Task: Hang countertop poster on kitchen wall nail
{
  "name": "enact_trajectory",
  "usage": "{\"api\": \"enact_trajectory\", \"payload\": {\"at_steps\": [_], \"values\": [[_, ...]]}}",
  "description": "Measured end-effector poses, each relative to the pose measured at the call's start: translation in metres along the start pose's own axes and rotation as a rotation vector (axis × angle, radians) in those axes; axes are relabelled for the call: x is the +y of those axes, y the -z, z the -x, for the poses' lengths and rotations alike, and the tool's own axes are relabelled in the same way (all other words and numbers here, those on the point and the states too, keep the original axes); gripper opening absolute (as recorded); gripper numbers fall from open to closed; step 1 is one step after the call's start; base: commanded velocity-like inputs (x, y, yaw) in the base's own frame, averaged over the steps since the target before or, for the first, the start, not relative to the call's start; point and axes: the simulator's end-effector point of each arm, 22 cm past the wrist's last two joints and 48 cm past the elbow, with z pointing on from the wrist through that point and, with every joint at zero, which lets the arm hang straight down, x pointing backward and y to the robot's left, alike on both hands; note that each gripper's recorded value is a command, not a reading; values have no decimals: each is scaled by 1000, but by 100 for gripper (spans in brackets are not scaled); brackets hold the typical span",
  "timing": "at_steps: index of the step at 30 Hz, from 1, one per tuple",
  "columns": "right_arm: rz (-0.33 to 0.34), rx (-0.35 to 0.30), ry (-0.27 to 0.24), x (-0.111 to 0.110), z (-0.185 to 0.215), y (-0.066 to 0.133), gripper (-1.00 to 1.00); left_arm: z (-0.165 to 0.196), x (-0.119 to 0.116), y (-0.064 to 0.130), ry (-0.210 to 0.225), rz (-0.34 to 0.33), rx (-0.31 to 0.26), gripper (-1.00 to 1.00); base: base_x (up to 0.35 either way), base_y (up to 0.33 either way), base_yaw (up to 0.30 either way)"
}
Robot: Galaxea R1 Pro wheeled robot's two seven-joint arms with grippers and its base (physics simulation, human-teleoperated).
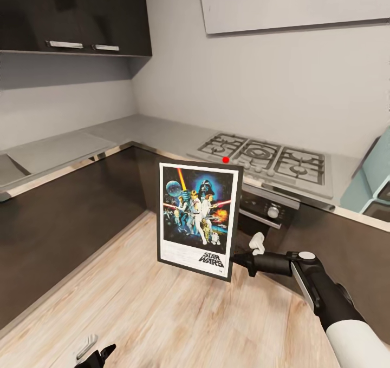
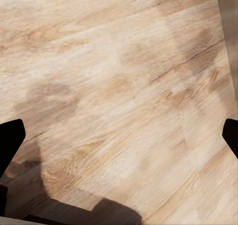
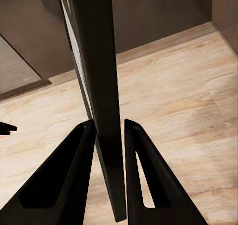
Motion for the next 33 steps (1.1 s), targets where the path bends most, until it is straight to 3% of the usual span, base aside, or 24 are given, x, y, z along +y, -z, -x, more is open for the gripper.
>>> {"api": "enact_trajectory", "payload": {"at_steps": [33], "values": [[-9, -26, 37, 11, 30, 15, -100, 19, -21, 14, -11, -35, -38, 100, 0, 0, 0]]}}
